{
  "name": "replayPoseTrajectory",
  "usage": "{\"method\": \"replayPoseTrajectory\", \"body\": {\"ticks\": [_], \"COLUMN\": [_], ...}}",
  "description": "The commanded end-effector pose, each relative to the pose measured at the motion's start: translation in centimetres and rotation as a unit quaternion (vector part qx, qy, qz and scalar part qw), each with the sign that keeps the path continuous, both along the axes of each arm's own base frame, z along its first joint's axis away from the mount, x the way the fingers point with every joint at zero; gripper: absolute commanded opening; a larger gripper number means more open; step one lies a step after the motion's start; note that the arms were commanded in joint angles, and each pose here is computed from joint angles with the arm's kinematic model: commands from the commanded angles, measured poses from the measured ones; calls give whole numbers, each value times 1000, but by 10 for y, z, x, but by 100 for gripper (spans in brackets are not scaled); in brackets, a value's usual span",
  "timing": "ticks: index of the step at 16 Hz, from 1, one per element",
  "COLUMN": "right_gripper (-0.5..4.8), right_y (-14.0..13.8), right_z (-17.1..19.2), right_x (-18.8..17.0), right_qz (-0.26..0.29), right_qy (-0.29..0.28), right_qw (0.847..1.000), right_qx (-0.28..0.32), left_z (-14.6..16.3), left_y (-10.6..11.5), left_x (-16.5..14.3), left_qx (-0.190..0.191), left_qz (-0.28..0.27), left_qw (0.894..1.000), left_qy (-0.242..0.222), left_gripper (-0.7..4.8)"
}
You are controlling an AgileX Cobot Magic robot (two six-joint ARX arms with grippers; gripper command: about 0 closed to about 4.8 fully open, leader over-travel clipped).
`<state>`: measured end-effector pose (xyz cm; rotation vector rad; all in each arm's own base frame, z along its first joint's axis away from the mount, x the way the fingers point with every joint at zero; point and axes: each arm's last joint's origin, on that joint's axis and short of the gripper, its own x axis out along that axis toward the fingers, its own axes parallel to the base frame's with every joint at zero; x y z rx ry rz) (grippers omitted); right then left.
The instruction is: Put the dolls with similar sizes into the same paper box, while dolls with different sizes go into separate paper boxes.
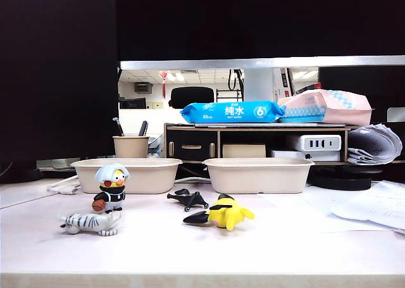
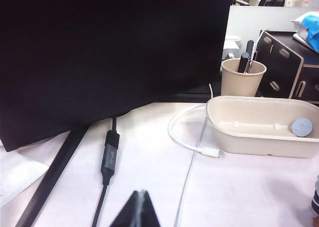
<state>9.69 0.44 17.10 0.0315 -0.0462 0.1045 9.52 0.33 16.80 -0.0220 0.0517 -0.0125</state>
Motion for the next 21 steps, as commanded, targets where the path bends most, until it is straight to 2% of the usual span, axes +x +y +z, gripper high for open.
{"method": "replayPoseTrajectory", "body": {"ticks": [1,3,5,6,8,11,16,18,21], "right_gripper": [-5,-5,-5,-5,-5,-4,-5,-5,-5], "right_y": [0,0,0,0,0,1,2,3,3], "right_z": [0,0,1,2,3,5,11,22,71], "right_x": [0,0,0,0,0,0,-1,-4,-20], "right_qz": [0,0,3,6,8,17,53,87,104], "right_qy": [-7,-7,-8,-10,-12,-21,-31,-39,-100], "right_qw": [1000,1000,1000,998,996,994,974,970,966], "right_qx": [0,1,30,64,91,106,217,223,212], "left_z": [2,2,-1,-8,-16,-20,-28,-29,-29], "left_y": [0,-3,-12,-22,-39,-53,-56,-56,-56], "left_x": [0,0,0,0,-6,-12,-9,-8,-8], "left_qx": [1,1,1,1,9,16,26,27,27], "left_qz": [0,-14,-61,-111,-204,-293,-299,-299,-299], "left_qw": [1000,1000,998,994,978,954,946,946,946], "left_qy": [-8,-8,-3,7,44,65,120,125,125], "left_gripper": [-5,-5,-5,-5,-5,-5,-5,-5,-5]}}
